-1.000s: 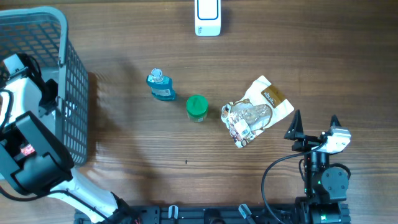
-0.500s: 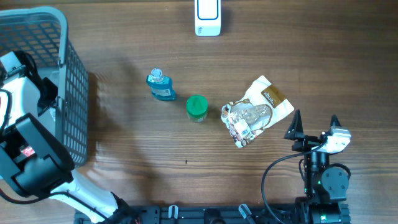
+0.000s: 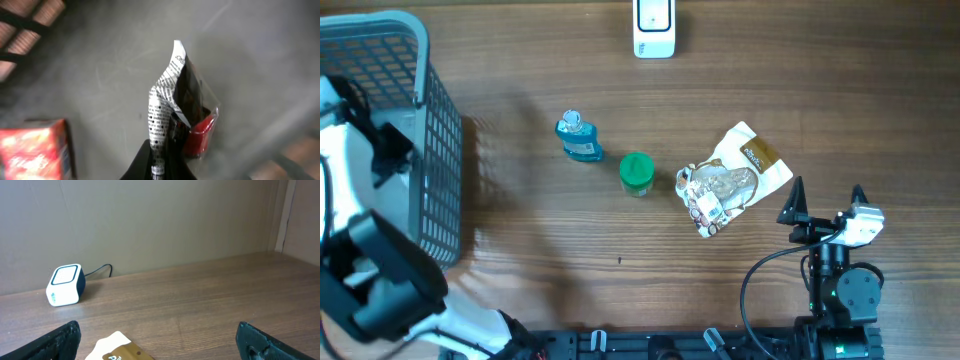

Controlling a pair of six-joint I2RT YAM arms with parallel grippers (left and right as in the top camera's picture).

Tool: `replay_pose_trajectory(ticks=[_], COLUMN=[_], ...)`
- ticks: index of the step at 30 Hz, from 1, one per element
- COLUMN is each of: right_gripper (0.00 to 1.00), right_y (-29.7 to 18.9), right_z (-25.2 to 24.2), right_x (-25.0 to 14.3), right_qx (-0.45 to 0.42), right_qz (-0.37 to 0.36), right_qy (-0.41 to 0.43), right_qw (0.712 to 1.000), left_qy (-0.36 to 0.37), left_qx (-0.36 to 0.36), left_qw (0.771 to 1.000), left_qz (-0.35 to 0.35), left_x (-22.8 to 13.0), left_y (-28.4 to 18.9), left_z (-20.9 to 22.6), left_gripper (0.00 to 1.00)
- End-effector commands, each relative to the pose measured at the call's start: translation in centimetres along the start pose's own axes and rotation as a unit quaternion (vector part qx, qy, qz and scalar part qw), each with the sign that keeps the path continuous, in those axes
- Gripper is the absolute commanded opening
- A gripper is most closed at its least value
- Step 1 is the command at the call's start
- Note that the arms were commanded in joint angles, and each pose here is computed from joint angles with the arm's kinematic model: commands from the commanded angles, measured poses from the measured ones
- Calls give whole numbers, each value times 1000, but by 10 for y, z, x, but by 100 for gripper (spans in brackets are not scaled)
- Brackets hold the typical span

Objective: Scan the item barcode
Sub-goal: 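Lift the white packet out and carry it toward the scanner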

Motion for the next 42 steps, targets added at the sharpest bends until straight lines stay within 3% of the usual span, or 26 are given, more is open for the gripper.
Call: replay_pose_trajectory(ticks=[1, 7, 10, 13, 18, 23, 27, 32, 34, 37, 38, 42], right_gripper=[100, 100, 100, 100, 100, 100, 100, 100, 100, 100, 100, 100], right_y=[0, 0, 0, 0, 0, 0, 0, 0, 0, 0, 0, 0], right_z=[1, 1, 1, 1, 1, 1, 1, 1, 1, 1, 1, 1], right_x=[1, 1, 1, 1, 1, 1, 1, 1, 1, 1, 1, 1], right_qx=[6, 6, 6, 6, 6, 6, 6, 6, 6, 6, 6, 6], right_qz=[-3, -3, -3, -3, -3, -3, -3, -3, -3, -3, -3, -3], right_qy=[-8, -8, -8, -8, -8, -8, -8, -8, -8, -8, -8, -8], right_qw=[1000, 1000, 1000, 1000, 1000, 1000, 1000, 1000, 1000, 1000, 1000, 1000], left_qy=[-19, 0, 38, 84, 167, 285, 340, 382, 396, 376, 379, 429], left_qx=[-90, -231, -348, -420, -464, -505, -518, -496, -464, -368, -341, -294], left_qw=[990, 956, 912, 874, 850, 806, 781, 780, 792, 850, 860, 854], left_qz=[-103, -180, -215, -229, -187, -123, -72, 9, 27, 27, 22, 12], left_x=[21, 0, -28, -64, -114, -155, -178, -201, -210, -221, -226, -263], left_y=[-103, -218, -280, -321, -339, -342, -336, -309, -294, -267, -261, -252], left_z=[-2, -3, -8, -14, -39, -83, -118, -157, -173, -188, -192, -210], left_gripper=[4, 4, 4, 4, 4, 4, 4, 4, 4, 4, 4, 4])
Point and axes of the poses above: each gripper's point midway between its finger pads, its own y axis out along the fingers, its own z axis along the line the jaws close on, x = y × z, the point moved 7 cm from there along -y, back along the fingers, and after that the axes turned 1 degree about -y, right-handed, at the moved point
